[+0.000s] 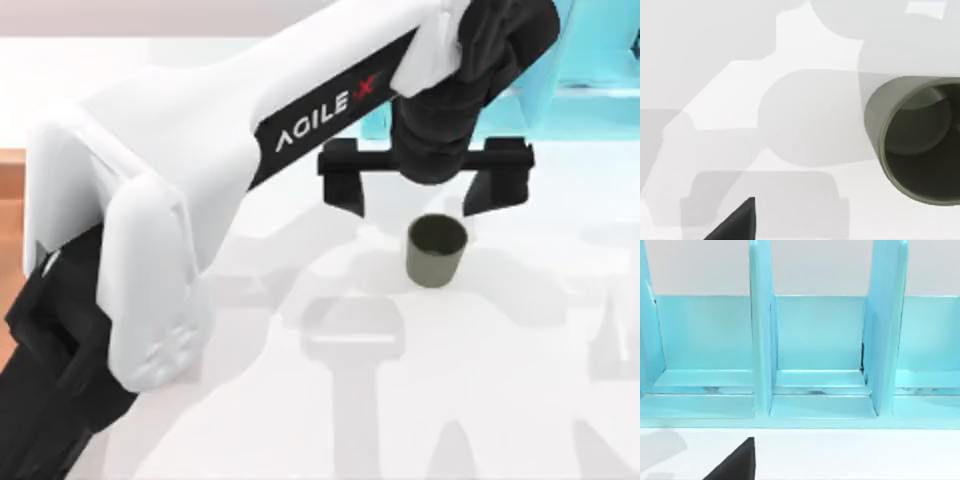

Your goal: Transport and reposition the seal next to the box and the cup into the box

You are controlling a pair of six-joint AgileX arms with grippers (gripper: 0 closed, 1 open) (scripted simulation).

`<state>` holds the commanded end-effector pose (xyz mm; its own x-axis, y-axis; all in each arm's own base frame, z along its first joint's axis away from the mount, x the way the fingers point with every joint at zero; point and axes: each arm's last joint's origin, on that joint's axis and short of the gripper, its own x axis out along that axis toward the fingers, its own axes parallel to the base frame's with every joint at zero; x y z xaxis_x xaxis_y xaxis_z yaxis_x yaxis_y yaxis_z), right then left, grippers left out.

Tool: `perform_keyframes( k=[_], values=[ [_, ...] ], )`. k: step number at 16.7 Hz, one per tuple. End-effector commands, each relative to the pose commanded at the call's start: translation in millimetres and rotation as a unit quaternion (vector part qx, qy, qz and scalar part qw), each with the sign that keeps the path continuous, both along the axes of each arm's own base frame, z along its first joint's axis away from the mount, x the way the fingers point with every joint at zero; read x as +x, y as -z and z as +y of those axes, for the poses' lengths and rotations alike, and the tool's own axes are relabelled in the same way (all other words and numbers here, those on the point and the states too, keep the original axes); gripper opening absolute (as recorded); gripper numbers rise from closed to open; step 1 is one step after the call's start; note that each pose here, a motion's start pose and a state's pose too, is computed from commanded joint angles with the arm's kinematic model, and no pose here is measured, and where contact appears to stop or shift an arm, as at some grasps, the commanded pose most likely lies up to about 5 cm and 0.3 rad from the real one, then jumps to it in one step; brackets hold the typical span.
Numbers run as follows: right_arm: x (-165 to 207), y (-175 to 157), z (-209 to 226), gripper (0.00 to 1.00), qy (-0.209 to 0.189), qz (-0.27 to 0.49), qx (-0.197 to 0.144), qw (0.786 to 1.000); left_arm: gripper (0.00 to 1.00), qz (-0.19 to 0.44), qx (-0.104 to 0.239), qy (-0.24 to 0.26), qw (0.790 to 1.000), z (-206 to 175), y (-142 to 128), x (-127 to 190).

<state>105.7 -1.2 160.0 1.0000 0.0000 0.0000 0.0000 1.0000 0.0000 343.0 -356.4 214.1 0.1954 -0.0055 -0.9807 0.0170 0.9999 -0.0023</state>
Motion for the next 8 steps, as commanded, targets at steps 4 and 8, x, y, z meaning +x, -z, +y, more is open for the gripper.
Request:
perform_keyframes(
  k=[4, 8],
  values=[
    [0, 0, 0, 1.00, 0.000, 0.000, 0.000, 1.000, 1.00, 0.000, 0.001, 0.002, 1.000, -2, 20, 5],
    [0, 0, 0, 1.00, 0.000, 0.000, 0.000, 1.000, 1.00, -0.003, -0.002, 0.002, 1.000, -4, 62, 13]
  ],
)
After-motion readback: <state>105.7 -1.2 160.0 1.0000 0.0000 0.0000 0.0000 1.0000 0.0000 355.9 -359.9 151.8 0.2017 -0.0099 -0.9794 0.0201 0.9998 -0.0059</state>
